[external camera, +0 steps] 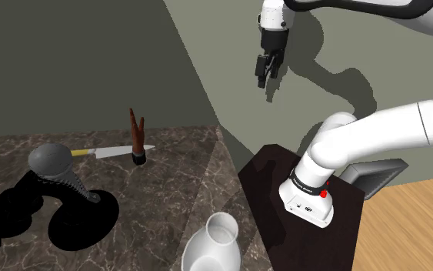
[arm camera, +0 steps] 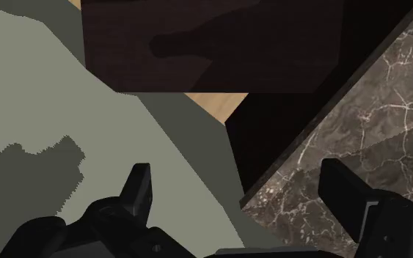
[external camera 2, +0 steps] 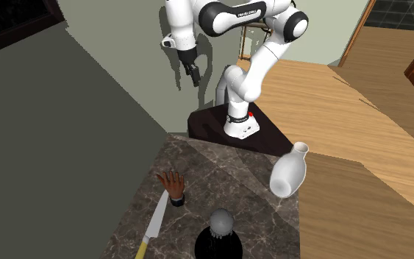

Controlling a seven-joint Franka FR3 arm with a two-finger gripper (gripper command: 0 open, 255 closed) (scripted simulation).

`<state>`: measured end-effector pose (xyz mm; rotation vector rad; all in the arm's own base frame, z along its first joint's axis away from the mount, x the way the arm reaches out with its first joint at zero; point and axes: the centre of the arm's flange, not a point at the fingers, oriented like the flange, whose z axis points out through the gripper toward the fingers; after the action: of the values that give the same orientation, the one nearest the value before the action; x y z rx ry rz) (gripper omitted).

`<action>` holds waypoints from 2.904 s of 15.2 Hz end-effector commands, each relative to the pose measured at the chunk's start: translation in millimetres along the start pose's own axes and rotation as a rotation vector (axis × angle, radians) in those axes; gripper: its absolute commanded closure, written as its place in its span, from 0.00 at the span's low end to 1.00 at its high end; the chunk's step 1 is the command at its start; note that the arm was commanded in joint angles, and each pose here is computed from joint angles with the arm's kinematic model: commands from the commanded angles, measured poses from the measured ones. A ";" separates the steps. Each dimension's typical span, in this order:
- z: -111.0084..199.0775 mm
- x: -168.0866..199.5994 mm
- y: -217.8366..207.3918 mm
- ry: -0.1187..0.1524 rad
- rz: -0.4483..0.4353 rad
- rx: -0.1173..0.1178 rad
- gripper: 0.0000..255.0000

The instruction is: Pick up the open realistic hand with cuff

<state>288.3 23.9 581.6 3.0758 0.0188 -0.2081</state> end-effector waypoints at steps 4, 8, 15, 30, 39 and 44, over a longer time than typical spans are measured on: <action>8.2 6.4 -33.5 -0.002 0.088 0.030 0.00; 17.7 19.5 -77.4 -0.005 0.206 0.071 0.00; 30.2 54.5 -150.3 -0.010 0.412 0.141 0.00; 42.1 174.8 -275.7 -0.020 0.853 0.293 0.00; 58.3 232.5 -307.6 -0.024 1.013 0.348 0.00; 82.2 235.7 -309.0 -0.024 1.013 0.348 0.00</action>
<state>505.5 329.0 453.9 2.9186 -1.6461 -0.1899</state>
